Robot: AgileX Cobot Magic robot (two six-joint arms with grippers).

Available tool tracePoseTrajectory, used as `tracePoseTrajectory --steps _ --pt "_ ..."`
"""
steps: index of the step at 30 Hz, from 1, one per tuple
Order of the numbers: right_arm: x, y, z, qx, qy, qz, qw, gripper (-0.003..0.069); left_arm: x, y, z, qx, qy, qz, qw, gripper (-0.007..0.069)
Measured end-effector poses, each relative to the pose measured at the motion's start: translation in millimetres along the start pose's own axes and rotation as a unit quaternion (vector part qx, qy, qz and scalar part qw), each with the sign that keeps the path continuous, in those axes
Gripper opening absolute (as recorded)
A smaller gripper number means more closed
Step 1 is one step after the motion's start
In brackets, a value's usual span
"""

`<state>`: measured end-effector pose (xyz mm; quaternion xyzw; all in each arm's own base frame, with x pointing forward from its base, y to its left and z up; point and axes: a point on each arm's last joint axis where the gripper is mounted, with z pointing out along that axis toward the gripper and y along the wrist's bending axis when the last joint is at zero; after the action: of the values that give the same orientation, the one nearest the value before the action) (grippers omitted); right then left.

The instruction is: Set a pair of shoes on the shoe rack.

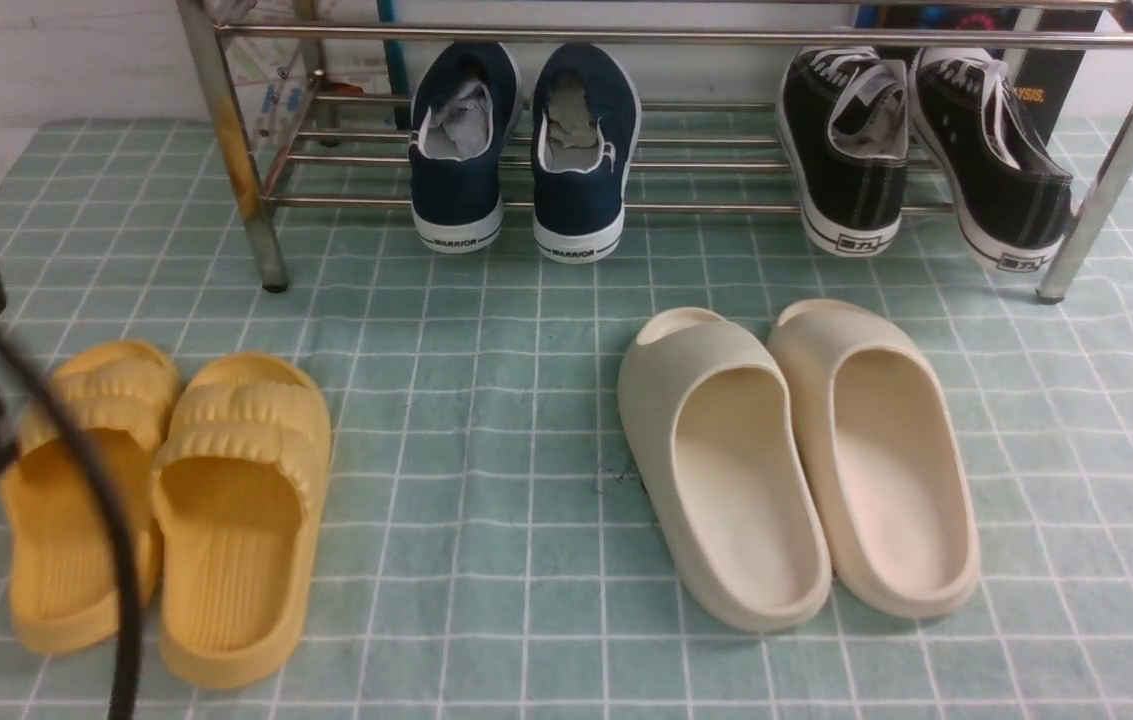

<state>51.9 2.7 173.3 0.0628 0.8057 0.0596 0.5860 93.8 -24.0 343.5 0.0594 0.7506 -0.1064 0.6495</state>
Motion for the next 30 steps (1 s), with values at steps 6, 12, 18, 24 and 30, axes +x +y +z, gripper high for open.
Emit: tracePoseTrajectory --steps 6,12,18,24,30 --pt "0.0 0.0 0.0 0.0 0.0 0.0 1.0 0.0239 86.3 9.6 -22.3 0.013 -0.024 0.016 0.999 -0.0013" --pt "0.0 0.0 0.0 0.0 0.0 0.0 1.0 0.0239 131.7 13.7 -26.0 0.019 -0.029 0.007 0.999 -0.0013" --pt "0.0 0.0 0.0 0.0 0.0 0.0 1.0 0.0239 146.8 15.4 -23.5 0.014 -0.004 0.0 1.0 -0.0013" --pt "0.0 0.0 0.0 0.0 0.0 0.0 1.0 0.0239 158.7 15.6 -21.8 0.012 0.033 -0.067 0.997 -0.0013" --pt "0.0 0.0 0.0 0.0 0.0 0.0 1.0 0.0239 165.5 12.8 -22.1 0.025 0.065 -0.081 0.994 -0.0013"
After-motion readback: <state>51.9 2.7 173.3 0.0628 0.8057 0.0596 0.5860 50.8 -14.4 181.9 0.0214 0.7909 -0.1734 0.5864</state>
